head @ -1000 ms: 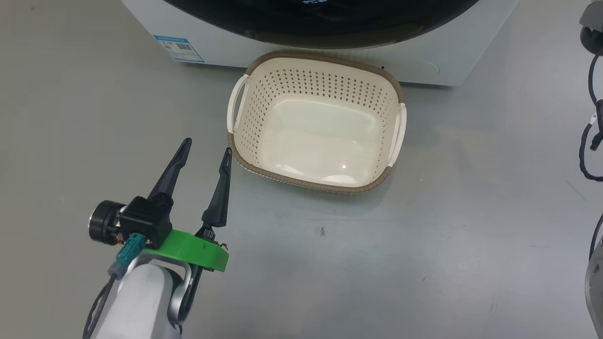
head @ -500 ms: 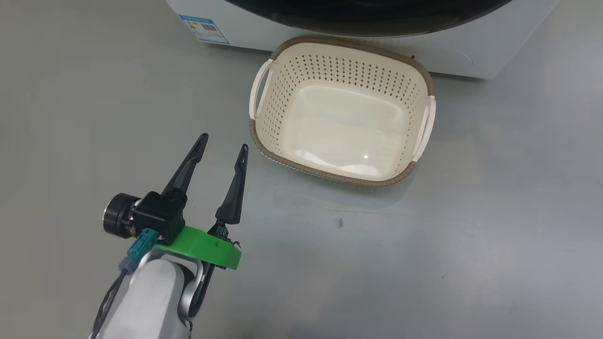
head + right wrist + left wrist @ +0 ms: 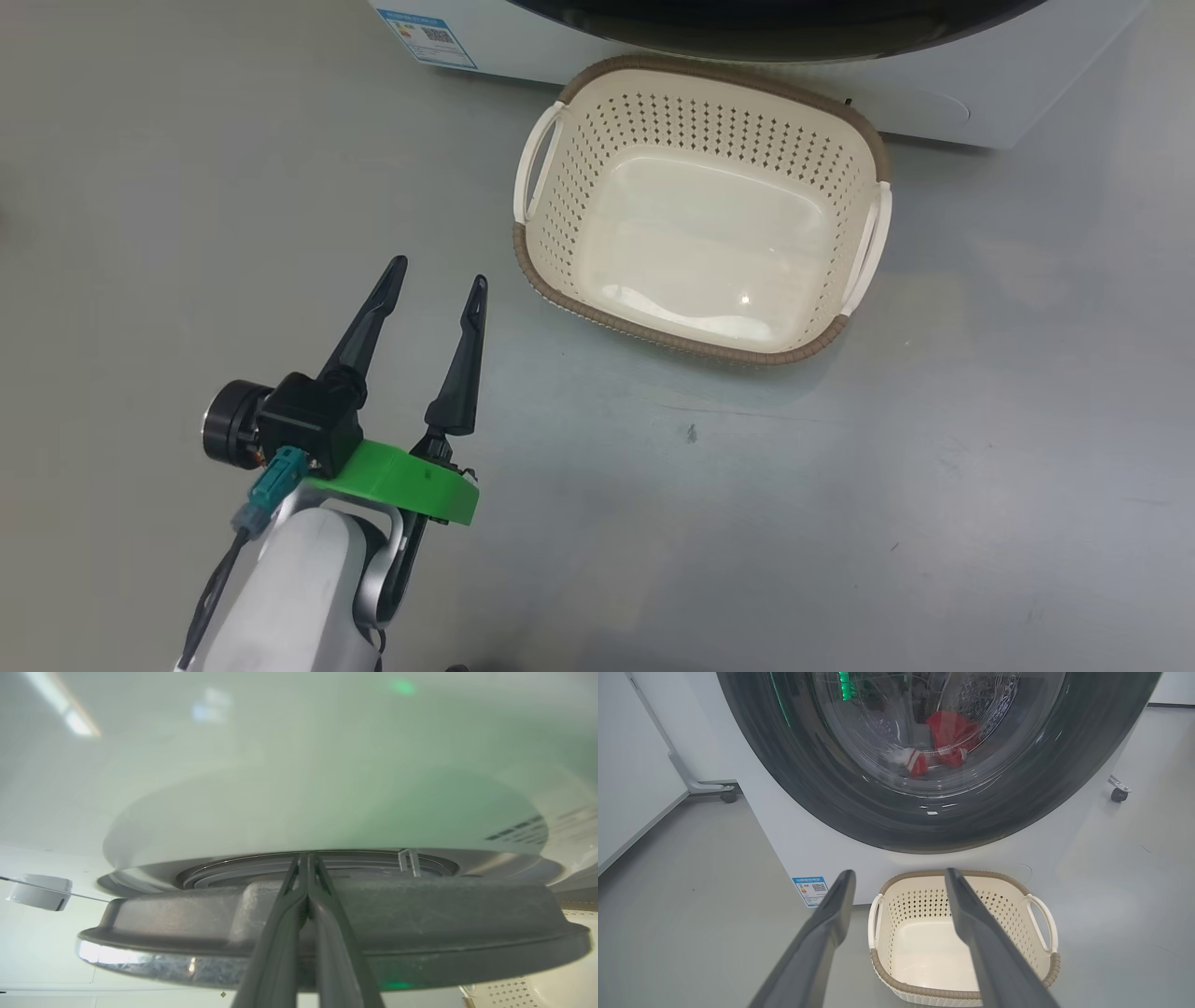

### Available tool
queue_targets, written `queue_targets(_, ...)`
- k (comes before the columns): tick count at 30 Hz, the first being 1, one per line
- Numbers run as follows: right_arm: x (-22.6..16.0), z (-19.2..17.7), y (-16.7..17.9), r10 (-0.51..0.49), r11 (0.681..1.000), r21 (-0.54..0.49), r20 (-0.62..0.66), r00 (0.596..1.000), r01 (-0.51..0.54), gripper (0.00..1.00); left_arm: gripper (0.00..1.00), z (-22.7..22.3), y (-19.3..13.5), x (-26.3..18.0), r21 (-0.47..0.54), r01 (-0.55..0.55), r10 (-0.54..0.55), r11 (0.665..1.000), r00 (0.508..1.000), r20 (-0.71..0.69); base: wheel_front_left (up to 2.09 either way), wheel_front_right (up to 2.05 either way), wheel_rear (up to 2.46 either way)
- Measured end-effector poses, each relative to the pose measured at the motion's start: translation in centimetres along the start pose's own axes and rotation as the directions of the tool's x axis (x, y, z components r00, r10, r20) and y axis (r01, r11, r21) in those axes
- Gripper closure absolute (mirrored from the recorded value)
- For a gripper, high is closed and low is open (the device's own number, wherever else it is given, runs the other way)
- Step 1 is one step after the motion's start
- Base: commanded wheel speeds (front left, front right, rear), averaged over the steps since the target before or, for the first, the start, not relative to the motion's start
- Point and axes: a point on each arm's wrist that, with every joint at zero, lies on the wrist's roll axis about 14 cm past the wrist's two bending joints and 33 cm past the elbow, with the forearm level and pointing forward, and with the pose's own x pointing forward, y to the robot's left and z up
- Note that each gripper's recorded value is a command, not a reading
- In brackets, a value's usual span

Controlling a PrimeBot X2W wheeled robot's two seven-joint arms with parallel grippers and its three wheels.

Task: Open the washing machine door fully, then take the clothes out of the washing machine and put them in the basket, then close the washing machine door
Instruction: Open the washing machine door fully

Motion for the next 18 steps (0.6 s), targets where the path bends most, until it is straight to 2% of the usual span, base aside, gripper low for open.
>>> queue_targets(18, -0.63, -0.87, -0.09, 0.004, 0.999, 0.041, -0.117, 0.993, 0.001, 1.00, 0.00, 0.32, -0.28, 0.62, 0.000, 0.004, -0.004, 1.000, 1.000, 0.012, 0.00, 0.00, 0.00)
